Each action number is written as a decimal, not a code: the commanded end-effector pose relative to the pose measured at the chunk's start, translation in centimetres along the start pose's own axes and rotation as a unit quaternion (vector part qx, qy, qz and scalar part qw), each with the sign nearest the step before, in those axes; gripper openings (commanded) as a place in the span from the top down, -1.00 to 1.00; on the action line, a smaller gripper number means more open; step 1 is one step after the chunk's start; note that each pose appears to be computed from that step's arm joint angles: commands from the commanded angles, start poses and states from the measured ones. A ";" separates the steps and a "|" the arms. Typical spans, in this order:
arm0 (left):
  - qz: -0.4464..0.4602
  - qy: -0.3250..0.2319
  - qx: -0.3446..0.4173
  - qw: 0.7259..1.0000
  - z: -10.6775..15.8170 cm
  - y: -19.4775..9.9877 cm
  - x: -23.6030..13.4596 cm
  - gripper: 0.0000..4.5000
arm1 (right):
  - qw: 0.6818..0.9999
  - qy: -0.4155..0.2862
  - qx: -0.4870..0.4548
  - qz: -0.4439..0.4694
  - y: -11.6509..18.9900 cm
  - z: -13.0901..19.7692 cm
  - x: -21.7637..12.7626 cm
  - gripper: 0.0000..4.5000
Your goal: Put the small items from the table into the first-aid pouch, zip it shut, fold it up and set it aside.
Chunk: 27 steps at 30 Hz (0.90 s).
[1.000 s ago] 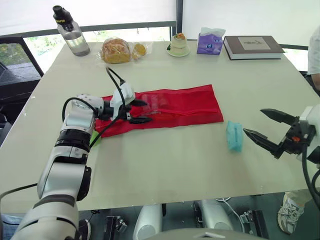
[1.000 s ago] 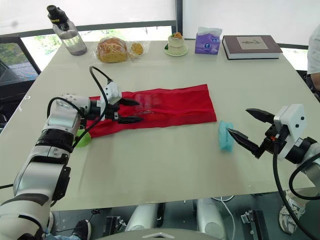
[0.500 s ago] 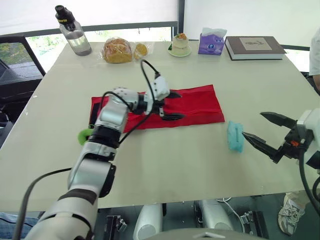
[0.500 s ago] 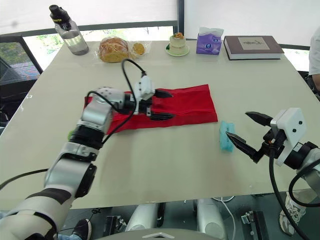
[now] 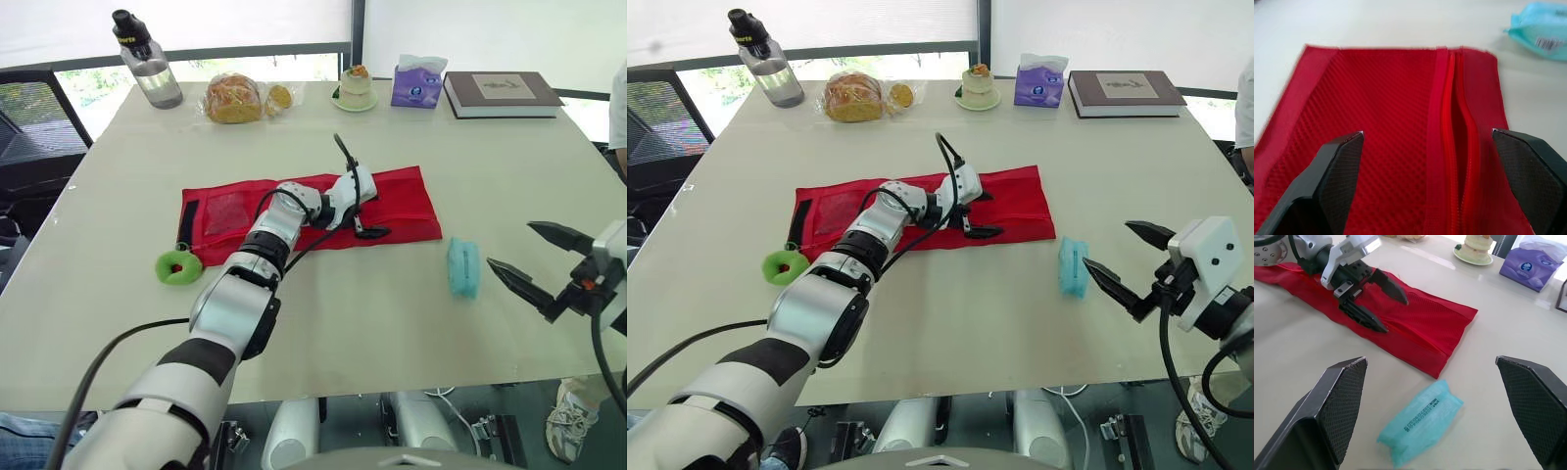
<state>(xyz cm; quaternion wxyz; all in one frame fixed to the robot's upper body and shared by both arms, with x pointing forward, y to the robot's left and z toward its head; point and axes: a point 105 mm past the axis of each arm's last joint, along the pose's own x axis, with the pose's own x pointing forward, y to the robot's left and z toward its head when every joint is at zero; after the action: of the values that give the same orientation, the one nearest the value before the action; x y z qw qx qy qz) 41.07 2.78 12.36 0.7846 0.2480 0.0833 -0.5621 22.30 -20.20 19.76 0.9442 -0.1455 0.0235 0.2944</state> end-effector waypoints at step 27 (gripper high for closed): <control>0.049 -0.028 0.050 0.997 2.9 1.2 1.1 0.96 | 0.999 -0.033 0.008 -0.028 0.0 1.7 -2.9 -1.00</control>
<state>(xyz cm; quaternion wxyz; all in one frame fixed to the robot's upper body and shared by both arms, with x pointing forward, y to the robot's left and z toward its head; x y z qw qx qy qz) 41.82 1.08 13.07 0.7983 0.2674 0.0532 -0.5370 20.66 -21.71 20.38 0.9579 -0.1197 0.0203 0.2601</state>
